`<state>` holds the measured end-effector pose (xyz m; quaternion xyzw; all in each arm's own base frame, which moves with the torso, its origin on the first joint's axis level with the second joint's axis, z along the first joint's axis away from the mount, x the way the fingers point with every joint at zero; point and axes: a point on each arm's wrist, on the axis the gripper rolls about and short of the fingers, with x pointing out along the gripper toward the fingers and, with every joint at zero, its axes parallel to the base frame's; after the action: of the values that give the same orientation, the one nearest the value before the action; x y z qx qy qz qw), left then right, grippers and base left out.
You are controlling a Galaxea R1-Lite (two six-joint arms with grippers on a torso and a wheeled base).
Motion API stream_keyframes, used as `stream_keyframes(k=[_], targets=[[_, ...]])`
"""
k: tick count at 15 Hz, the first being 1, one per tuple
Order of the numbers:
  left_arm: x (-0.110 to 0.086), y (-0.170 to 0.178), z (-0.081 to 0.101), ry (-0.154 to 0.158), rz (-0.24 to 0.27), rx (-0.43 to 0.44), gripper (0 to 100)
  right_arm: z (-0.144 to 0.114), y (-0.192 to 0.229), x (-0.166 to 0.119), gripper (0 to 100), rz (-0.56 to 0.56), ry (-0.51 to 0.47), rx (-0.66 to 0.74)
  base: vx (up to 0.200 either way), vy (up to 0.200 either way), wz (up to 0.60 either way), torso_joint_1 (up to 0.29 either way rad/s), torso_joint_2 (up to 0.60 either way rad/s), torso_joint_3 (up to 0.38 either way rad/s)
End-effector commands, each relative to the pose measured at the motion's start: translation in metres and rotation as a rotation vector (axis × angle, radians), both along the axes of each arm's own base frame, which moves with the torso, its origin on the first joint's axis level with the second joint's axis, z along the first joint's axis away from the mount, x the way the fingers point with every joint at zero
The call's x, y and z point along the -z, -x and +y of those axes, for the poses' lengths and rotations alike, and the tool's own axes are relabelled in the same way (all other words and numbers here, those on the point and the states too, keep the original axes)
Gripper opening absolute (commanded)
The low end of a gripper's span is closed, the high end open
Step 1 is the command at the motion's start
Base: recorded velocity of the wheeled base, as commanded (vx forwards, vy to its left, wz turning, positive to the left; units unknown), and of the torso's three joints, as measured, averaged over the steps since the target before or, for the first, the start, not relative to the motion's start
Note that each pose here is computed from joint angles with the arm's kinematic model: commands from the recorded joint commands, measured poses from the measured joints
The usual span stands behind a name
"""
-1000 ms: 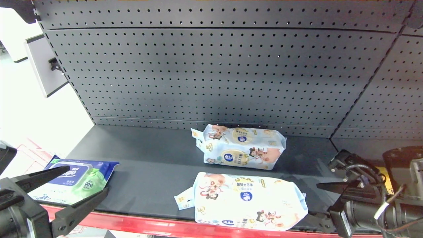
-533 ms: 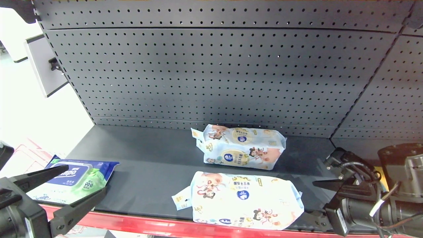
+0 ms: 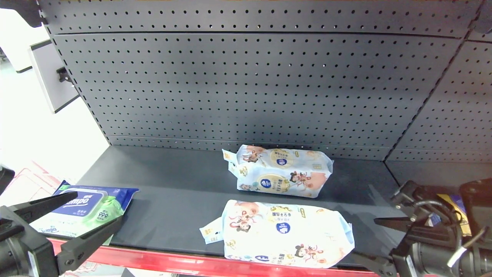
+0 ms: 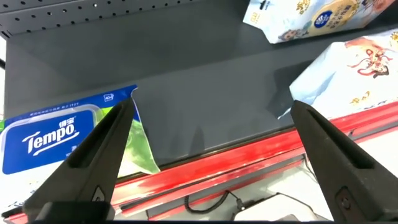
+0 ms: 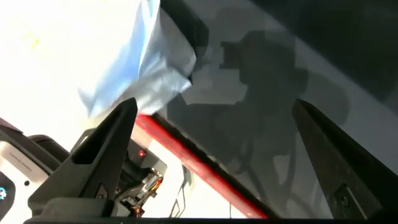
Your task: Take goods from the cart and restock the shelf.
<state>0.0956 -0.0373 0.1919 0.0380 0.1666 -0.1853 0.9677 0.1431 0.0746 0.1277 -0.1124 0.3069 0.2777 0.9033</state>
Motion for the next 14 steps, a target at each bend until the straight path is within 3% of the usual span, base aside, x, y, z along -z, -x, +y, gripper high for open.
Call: stream_keyframes(k=[1,2,3,4,6,7,8,9,12,14], targets=[[-0.003,0.002,0.001,0.009,-0.019,-0.007,100,-0.027,0.051,-0.010,100,-0.174,-0.066,0.033,0.000,0.000,0.00,0.000,0.00,0.000],[-0.004,0.004,0.002,0.015,-0.027,-0.011,100,-0.031,0.057,-0.012,100,-0.206,-0.074,0.048,0.000,0.000,0.00,0.000,0.00,0.000],[-0.001,0.015,0.007,0.034,-0.037,-0.028,100,-0.046,0.078,-0.019,100,-0.321,-0.088,0.151,0.000,0.000,0.00,0.000,0.00,0.000],[0.005,0.021,0.012,0.039,-0.020,-0.075,100,-0.056,0.090,-0.023,100,-0.386,-0.089,0.237,0.000,0.000,0.00,0.000,0.00,0.000],[0.010,0.033,0.019,0.054,-0.038,-0.142,100,-0.068,0.111,-0.023,100,-0.484,-0.098,0.365,0.000,0.000,0.00,0.000,0.00,0.000],[0.010,0.033,0.019,0.054,-0.038,-0.142,100,-0.068,0.111,-0.023,100,-0.484,-0.098,0.365,0.000,0.000,0.00,0.000,0.00,0.000],[0.028,0.056,0.029,0.016,-0.020,-0.258,100,-0.078,0.145,-0.008,100,-0.502,-0.074,0.485,0.000,0.000,0.00,0.000,0.00,0.000],[0.042,0.069,0.035,-0.001,0.001,-0.316,100,-0.079,0.161,0.001,100,-0.490,-0.059,0.545,0.000,0.000,0.00,0.000,0.00,0.000],[0.069,0.094,0.041,-0.021,0.043,-0.400,100,-0.077,0.180,0.028,100,-0.426,-0.014,0.672,0.000,0.000,0.00,0.000,0.00,0.000],[0.084,0.098,0.042,-0.021,0.049,-0.423,100,-0.076,0.183,0.041,100,-0.429,-0.020,0.669,0.000,0.000,0.00,0.000,0.00,0.000]])
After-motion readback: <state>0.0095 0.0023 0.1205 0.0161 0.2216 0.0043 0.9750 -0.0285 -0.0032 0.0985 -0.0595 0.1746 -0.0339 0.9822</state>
